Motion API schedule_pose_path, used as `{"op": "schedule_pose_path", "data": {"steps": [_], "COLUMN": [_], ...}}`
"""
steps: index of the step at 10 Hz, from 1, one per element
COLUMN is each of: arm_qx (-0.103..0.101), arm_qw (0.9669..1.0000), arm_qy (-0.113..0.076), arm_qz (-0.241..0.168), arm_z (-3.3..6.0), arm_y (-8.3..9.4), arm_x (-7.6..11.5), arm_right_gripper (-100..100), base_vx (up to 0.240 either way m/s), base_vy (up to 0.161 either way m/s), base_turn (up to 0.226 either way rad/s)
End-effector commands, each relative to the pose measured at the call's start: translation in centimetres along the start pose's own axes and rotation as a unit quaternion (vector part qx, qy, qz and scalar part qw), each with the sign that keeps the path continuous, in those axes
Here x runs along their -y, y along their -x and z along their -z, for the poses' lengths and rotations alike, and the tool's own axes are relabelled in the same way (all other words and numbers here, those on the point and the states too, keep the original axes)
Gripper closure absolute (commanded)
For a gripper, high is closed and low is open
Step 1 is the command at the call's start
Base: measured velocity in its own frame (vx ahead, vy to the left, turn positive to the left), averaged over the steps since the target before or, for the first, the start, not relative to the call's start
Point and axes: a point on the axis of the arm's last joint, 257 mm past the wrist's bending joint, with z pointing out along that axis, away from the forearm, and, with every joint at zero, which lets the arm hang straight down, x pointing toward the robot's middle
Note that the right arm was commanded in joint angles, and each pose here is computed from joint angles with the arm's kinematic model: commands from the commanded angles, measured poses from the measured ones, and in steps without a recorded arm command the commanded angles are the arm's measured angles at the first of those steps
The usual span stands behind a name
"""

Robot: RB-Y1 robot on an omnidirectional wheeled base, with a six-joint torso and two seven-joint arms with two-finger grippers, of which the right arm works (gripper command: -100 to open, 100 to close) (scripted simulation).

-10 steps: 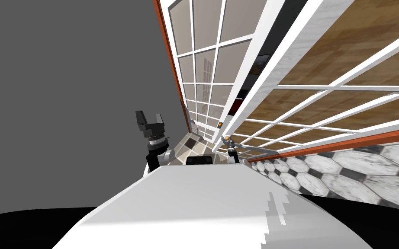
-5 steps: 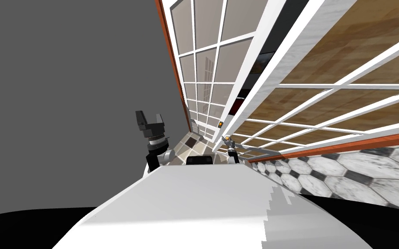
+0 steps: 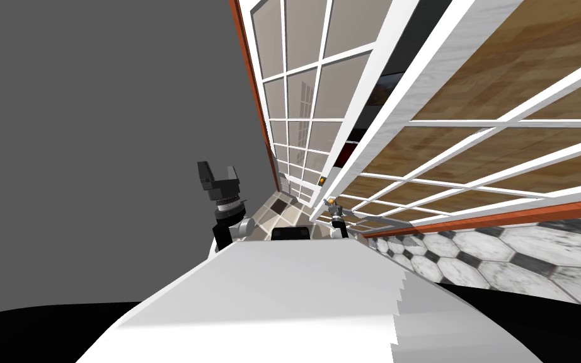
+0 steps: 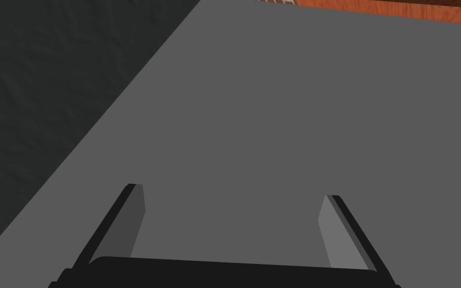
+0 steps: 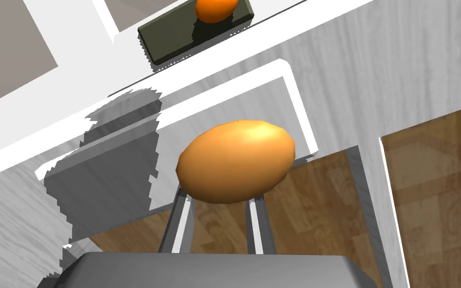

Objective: Pull the door open

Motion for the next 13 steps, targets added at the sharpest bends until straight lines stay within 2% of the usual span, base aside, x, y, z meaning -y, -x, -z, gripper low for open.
{"op": "schedule_pose_path", "data": {"steps": [1,2,4,5,7,8,11,13], "arm_qx": [-0.007,-0.007,-0.004,-0.004,0.000,0.000,0.000,0.003], "arm_qw": [0.9995,0.9994,0.9972,0.9968,0.9930,0.9921,0.9921,0.9858], "arm_qy": [0.011,0.011,0.013,0.013,0.015,0.015,0.015,0.018], "arm_qz": [-0.030,-0.033,-0.073,-0.079,-0.117,-0.124,-0.124,-0.167], "arm_z": [-0.49,-0.49,-0.53,-0.53,-0.56,-0.56,-0.56,-0.59], "arm_y": [-0.71,-0.71,-0.61,-0.61,-0.51,-0.51,-0.51,-0.41], "arm_x": [-0.63,-0.63,-0.70,-0.70,-0.75,-0.75,-0.75,-0.80], "arm_right_gripper": [100,100,100,100,100,100,100,100], "base_vx": [-0.028,-0.023,-0.038,-0.033,-0.037,-0.032,-0.005,-0.029], "base_vy": [-0.013,-0.012,-0.015,-0.018,-0.014,-0.009,0.003,-0.012], "base_turn": [0.053,0.047,0.066,0.040,0.068,0.037,-0.005,0.067]}}
